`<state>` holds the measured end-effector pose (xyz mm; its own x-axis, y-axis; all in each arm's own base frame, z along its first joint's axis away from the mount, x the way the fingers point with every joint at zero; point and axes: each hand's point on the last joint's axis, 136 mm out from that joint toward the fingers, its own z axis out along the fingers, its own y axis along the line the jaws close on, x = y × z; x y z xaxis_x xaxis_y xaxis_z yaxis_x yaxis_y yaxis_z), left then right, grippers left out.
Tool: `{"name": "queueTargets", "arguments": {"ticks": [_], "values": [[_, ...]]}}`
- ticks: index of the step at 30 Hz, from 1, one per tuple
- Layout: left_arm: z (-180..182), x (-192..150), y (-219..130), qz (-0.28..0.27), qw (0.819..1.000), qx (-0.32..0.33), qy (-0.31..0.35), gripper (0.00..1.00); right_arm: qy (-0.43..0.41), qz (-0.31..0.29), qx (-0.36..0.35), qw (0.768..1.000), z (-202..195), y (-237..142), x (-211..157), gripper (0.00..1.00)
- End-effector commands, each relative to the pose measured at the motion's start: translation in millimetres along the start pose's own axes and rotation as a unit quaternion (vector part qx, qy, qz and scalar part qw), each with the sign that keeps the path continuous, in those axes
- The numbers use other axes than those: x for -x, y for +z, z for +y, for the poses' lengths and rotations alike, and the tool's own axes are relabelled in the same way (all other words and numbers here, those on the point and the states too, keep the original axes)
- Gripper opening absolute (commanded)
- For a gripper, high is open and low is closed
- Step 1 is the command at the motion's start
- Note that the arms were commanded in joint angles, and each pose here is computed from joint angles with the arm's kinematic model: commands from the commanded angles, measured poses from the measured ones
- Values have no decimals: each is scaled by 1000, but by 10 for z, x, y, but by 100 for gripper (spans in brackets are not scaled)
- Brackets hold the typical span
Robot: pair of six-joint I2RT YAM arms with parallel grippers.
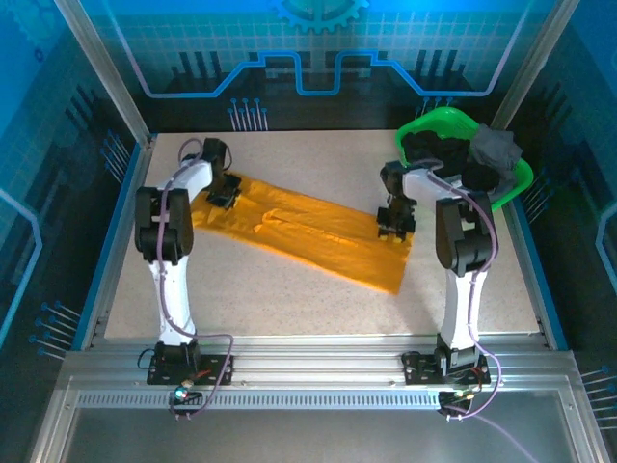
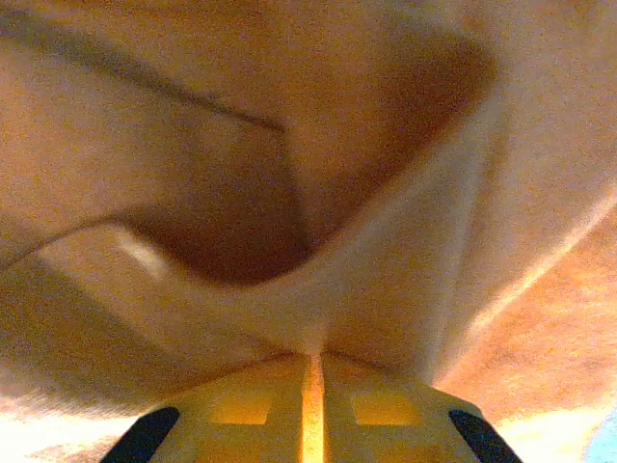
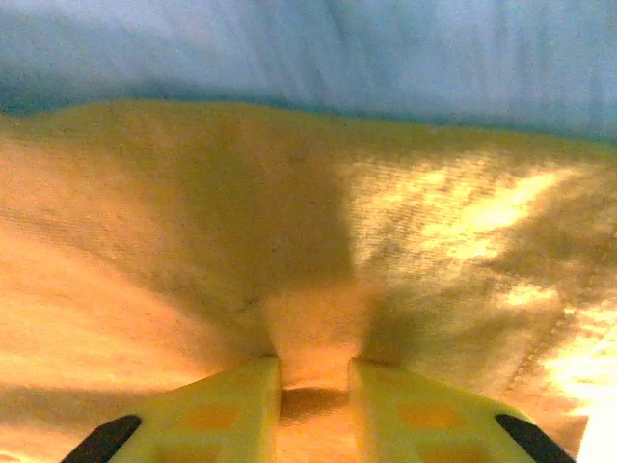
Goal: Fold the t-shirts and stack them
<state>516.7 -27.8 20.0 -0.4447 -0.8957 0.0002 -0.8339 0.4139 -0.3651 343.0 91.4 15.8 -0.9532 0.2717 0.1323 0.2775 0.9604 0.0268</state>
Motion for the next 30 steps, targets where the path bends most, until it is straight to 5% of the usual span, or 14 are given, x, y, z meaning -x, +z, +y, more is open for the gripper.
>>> {"name": "queueTargets", "arguments": {"ticks": [1,8,16,19,24,30], "values": [[-571,-214,342,26,998,-50,43,13,69,29,14,997,11,64,-494,27],[-1747,-921,906,72,974,-206,60,14,94,60,20,994,394,276,-1284,27],[-2325,-1363,1067,77,944,-321,28,16,134,67,46,988,732,366,-1530,30],[-2556,-1333,783,70,929,-362,29,25,141,44,67,987,776,160,-1442,36],[-2971,-1309,-301,45,901,-425,77,45,165,16,92,982,585,-343,-1392,44],[-2569,-1591,-1156,46,907,-396,134,46,141,-58,155,976,173,-742,-1198,49]]}}
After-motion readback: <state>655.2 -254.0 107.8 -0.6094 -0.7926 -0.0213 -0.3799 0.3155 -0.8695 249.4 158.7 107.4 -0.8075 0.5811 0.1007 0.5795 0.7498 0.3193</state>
